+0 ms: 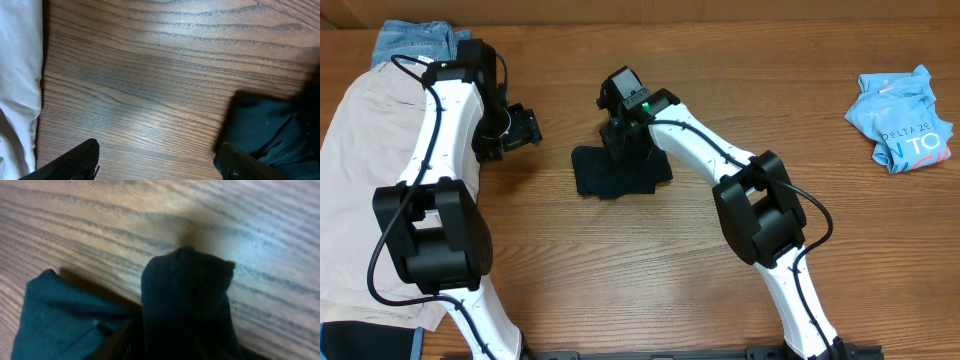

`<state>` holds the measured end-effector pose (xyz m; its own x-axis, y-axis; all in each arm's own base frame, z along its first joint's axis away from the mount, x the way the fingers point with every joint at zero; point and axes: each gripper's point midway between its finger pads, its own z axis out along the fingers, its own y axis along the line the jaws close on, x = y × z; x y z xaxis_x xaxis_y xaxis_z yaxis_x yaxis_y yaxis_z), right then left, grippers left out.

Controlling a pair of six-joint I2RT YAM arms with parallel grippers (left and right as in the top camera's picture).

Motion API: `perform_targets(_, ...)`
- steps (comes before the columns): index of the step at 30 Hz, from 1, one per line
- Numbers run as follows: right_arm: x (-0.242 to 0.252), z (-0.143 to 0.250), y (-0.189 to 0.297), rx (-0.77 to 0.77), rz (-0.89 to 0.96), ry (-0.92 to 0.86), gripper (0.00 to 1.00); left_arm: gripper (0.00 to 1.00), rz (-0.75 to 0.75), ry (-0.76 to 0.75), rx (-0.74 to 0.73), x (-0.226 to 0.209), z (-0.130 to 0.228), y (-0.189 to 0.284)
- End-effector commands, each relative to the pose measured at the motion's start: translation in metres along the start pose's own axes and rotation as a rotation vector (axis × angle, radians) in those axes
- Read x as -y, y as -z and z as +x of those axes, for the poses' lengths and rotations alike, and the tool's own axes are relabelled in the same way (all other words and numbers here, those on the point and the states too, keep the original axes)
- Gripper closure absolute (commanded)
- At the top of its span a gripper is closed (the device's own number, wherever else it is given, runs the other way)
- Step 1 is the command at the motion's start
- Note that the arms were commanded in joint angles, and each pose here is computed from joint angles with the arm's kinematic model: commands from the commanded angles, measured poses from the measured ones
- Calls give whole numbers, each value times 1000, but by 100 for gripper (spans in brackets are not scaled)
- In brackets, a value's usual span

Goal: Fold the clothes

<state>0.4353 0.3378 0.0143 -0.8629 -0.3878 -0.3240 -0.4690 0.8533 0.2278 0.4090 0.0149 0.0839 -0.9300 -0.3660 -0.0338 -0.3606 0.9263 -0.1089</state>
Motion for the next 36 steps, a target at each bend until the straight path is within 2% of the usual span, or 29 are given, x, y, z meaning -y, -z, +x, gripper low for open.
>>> perform_targets(1,-7,-2,9,-4,-13,5,60,20,12,-13,1,5,-1,2)
perform_targets(6,-10,-23,64,57,-15,28,58,20,32,-15,-3,8,0,2)
perform_targets(11,-17,-23,103,64,-14,77,58,20,109,-23,-17,24,3,2)
perform_targets(17,-15,-9,106,7,-7,65,67,20,159,-120,-13,58,10,0)
perform_targets(22,-14,-7,106,0,-3,63,68,22,171,-185,2,84,16,-10)
perform_targets(23,-13,-7,106,-2,5,63,67,23,170,-193,1,86,17,-13)
perform_targets(26,-2,-8,107,6,64,63,45,23,153,-201,-12,87,21,-21)
perform_targets(27,2,-9,107,9,88,63,41,23,149,-199,-23,87,23,-25)
perform_targets(36,15,-5,87,14,139,98,39,25,119,-159,-120,73,46,-64)
